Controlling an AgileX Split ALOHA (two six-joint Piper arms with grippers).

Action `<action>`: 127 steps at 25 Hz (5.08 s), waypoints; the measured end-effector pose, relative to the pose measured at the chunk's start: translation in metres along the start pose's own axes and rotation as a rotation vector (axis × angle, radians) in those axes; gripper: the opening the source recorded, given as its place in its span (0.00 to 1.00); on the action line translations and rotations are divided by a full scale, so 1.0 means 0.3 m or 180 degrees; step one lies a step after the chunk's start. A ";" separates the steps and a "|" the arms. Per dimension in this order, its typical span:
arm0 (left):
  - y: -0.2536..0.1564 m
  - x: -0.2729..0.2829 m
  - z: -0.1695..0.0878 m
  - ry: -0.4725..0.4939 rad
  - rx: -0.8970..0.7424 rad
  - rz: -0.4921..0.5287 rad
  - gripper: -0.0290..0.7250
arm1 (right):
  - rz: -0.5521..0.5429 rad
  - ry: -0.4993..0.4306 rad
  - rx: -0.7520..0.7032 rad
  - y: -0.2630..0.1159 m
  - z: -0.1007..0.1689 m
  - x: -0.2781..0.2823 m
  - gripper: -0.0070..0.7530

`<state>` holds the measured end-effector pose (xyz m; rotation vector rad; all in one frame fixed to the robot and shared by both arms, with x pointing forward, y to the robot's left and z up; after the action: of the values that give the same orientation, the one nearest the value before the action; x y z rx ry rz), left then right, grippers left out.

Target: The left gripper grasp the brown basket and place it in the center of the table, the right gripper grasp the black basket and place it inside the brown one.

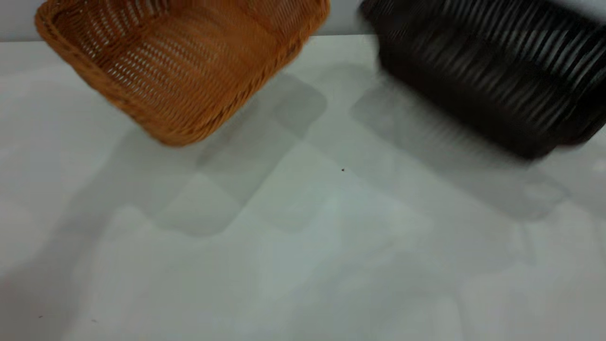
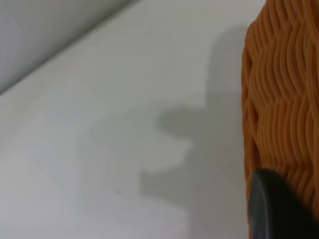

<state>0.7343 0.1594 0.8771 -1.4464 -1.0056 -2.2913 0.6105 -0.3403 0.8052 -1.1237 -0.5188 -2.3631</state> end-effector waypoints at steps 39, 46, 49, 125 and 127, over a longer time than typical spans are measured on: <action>0.065 -0.015 -0.091 -0.0631 0.0284 -0.0439 0.77 | 0.1248 0.0446 0.0953 -0.197 0.174 0.129 0.12; -0.058 0.000 0.071 -0.0531 0.0769 -0.0301 0.77 | 0.1483 0.0230 0.1495 -0.416 0.340 0.055 0.12; -0.066 0.001 0.075 -0.0539 0.0785 -0.0286 0.77 | 0.1571 0.0137 0.1639 -0.493 0.392 0.011 0.12; -0.625 1.106 -0.525 -0.0388 0.0981 -0.0514 0.77 | -0.0147 0.1141 0.3729 -0.763 0.111 1.020 0.76; -0.675 1.090 -0.556 -0.0343 0.1006 -0.0491 0.77 | -0.0265 0.1002 0.3725 -0.757 0.055 1.003 0.76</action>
<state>0.3535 0.2435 1.0312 -1.4126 -1.4815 -2.0486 0.3268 -0.2209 1.0236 -0.1822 -1.5344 -1.6925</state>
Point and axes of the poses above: a point on each arm's last joint axis where the gripper is mounted, x pointing back along that axis away from the gripper, z along the wrist's bending axis when the last joint is at zero, y = z × x, the point moved 8 cm from there along -x, pointing out along that axis toward the gripper, and after that the axes turned 11 degrees about -x, right-handed, at the moved point
